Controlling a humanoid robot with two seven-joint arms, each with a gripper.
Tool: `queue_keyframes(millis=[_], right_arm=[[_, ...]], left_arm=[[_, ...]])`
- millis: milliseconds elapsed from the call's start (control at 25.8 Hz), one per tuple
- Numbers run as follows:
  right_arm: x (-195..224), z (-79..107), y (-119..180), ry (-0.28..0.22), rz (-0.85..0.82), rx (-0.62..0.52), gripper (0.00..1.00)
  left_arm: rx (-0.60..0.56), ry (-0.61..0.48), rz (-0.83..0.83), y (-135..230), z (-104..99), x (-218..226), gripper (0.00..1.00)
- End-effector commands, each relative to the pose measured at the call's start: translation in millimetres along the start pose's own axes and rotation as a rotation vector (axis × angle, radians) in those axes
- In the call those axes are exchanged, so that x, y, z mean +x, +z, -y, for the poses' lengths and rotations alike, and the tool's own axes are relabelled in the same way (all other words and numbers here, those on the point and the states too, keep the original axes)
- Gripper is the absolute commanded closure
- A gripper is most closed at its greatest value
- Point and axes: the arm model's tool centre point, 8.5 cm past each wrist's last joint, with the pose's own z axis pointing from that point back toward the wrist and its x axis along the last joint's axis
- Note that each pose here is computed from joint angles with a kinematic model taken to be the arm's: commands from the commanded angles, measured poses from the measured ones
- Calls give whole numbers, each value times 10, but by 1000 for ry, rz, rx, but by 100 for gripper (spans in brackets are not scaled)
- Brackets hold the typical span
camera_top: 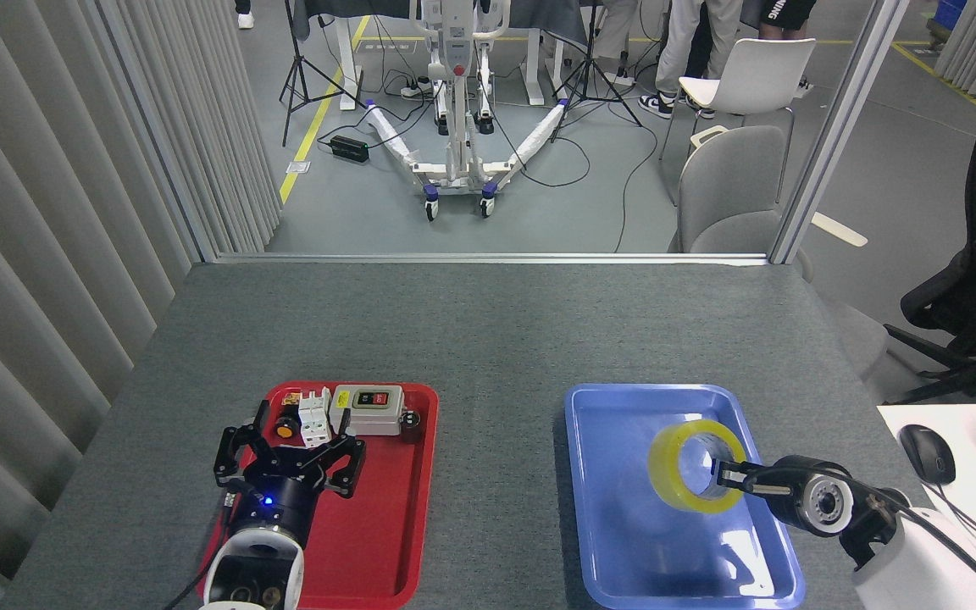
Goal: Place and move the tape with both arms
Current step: 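Lower the tape roll into the blue tray with the right gripper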
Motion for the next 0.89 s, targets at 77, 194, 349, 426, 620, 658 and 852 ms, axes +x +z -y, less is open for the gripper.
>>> queue_keyframes(millis=[77, 194, 349, 426, 620, 658, 852], right_arm=[[195, 25, -314, 26, -42, 83, 71], [189, 11, -368, 48, -64, 111, 72], [211, -103, -390, 63, -80, 176, 72], [205, -156, -401, 59, -95, 200, 72], [204, -154, -408, 37, -91, 207, 72], [210, -153, -410, 36, -89, 206, 72], [199, -172, -431, 27, -98, 207, 62]], left_arm=[[69, -7, -49, -27, 98, 176, 1], [102, -1, -43, -22, 135, 169, 0], [43, 75, -36, -13, 328, 168, 0], [36, 86, -36, -15, 352, 176, 0], [52, 86, -30, -68, 291, 175, 0], [58, 86, -31, -87, 265, 172, 0], [67, 85, -3, -107, 231, 198, 0]])
